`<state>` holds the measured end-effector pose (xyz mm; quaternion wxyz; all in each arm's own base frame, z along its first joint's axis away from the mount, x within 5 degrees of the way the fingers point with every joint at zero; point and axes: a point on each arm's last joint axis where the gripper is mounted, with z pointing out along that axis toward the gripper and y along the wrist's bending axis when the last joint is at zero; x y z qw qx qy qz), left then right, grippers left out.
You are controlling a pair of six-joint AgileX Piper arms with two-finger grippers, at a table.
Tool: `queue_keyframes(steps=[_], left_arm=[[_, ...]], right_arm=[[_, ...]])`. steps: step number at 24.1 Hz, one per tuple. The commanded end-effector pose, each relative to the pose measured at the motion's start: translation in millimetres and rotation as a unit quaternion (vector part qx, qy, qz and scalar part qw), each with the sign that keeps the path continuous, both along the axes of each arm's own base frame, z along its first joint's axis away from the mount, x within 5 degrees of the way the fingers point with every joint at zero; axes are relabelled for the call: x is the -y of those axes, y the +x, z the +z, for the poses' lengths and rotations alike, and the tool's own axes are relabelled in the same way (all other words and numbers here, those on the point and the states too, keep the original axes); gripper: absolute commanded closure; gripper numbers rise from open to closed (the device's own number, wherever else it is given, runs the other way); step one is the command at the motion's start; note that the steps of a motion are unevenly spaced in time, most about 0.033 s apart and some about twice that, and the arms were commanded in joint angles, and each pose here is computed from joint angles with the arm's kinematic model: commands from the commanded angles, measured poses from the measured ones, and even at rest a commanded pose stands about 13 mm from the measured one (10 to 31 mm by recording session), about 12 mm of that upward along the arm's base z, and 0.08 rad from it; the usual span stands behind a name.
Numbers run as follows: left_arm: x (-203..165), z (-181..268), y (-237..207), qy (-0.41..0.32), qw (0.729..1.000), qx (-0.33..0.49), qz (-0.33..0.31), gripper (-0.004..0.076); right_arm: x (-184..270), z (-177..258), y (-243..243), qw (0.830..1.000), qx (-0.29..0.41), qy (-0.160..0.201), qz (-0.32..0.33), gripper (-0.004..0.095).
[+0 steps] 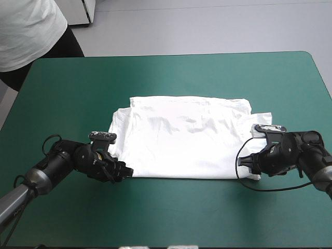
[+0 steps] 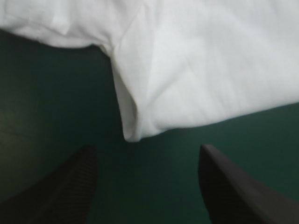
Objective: Fold the cloth
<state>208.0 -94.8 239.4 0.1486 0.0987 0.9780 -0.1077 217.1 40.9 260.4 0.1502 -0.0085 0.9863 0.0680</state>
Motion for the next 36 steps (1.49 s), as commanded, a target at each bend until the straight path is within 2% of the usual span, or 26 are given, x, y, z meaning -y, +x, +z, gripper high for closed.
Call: queue_keyframes(steps=[1, 4, 8, 11, 19, 22, 26, 31, 36], left_arm=[[2, 38, 2, -0.022, 0.998, 0.051, 0.004, 0.0225], [-2, 59, 4, -0.002, 0.998, 0.066, 0.011, 0.0225], [-9, 91, 18, 0.033, 0.99, 0.134, 0.034, 0.0225], [-17, 113, 33, 0.031, 0.985, 0.157, 0.066, 0.0225], [-43, 132, 96, 0.037, 0.989, 0.111, 0.09, 0.0228], [-41, 119, 120, 0.059, 0.993, 0.074, 0.068, 0.0228], [-36, 70, 149, 0.076, 0.995, -0.003, 0.062, 0.0232], [-33, 44, 166, 0.077, 0.995, -0.01, 0.062, 0.0283], [-26, 13, 182, 0.076, 0.995, -0.029, 0.058, 0.0283]], right_arm=[[3, 42, 1, 0.998, 0.07, 0.001, -0.003, 0.0405], [9, 70, -2, 0.995, 0.099, -0.026, -0.008, 0.0404], [18, 101, -7, 0.988, 0.14, -0.059, -0.028, 0.0404], [21, 120, -11, 0.983, 0.168, -0.067, -0.04, 0.0409], [22, 131, -12, 0.98, 0.183, -0.066, -0.044, 0.041], [22, 131, -12, 0.98, 0.183, -0.065, -0.046, 0.0419], [22, 131, -12, 0.98, 0.181, -0.061, -0.054, 0.0422], [22, 131, -12, 0.98, 0.182, -0.063, -0.054, 0.0422], [22, 131, -12, 0.98, 0.182, -0.062, -0.055, 0.0422]])
